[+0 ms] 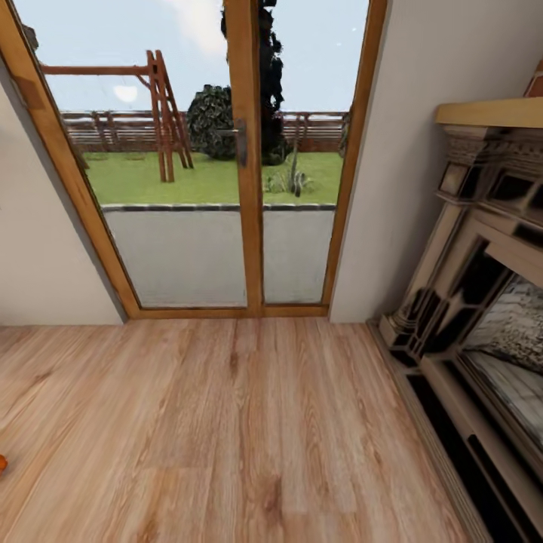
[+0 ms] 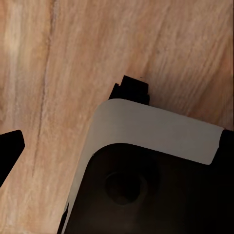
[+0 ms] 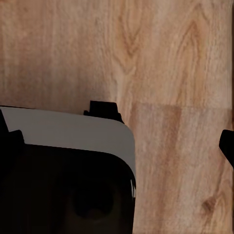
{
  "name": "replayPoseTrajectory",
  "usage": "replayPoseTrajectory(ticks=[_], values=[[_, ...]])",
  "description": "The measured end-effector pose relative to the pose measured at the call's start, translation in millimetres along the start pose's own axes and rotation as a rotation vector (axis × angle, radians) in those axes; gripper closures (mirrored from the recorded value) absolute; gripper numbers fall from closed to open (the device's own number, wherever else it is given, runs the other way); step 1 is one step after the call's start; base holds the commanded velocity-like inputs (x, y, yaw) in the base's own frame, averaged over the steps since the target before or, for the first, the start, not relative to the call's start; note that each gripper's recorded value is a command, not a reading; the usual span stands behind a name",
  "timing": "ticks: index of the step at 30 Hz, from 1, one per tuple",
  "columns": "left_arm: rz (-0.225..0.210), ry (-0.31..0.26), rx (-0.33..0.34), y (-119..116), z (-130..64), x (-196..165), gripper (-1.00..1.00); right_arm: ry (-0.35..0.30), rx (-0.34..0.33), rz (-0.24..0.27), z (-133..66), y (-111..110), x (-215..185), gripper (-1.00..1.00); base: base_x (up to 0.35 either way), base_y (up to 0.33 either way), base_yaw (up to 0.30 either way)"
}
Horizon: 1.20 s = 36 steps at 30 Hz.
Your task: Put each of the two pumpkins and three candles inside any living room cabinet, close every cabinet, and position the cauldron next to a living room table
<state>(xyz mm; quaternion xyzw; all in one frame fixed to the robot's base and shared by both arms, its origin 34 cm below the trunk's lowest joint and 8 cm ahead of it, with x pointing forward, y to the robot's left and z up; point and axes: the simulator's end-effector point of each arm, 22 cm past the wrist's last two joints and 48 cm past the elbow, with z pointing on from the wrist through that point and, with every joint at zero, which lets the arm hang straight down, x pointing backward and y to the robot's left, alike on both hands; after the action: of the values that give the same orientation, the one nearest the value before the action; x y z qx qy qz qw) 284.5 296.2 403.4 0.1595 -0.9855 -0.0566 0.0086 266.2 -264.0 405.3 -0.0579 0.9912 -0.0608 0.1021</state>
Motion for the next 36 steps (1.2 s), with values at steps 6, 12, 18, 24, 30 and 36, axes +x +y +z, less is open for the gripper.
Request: replayPoseTrajectory(ticks=[6,12,18,24,30,36], values=[[0.000,0.000,0.000,0.0,0.0,0.0,-1.00,0.000,0.000,0.000,0.0,-0.1,0.0,-1.00,0.316,-0.077,0.186],[-0.001,0.000,0.000,-0.1,0.0,0.0,-1.00,0.000,-0.001,-0.001,-0.1,0.7,-0.1,-1.00,0.057,-0.018,0.279],[-0.001,0.000,0.000,-0.1,0.0,0.0,-1.00,0.000,0.000,-0.001,0.0,-0.1,0.0,-1.00,0.003,-0.001,0.284],[-0.001,0.000,0.000,-0.1,0.0,0.0,-1.00,0.000,-0.001,-0.001,-0.1,0.7,-0.1,-1.00,0.000,0.000,0.284],[-0.001,0.000,0.000,-0.1,0.0,0.0,-1.00,0.000,-0.001,-0.001,-0.1,0.7,-0.1,-1.00,0.000,0.000,0.284],[-0.001,0.000,0.000,-0.1,0.0,0.0,-1.00,0.000,-0.001,-0.001,0.0,0.4,-0.1,-1.00,0.000,0.000,0.284]])
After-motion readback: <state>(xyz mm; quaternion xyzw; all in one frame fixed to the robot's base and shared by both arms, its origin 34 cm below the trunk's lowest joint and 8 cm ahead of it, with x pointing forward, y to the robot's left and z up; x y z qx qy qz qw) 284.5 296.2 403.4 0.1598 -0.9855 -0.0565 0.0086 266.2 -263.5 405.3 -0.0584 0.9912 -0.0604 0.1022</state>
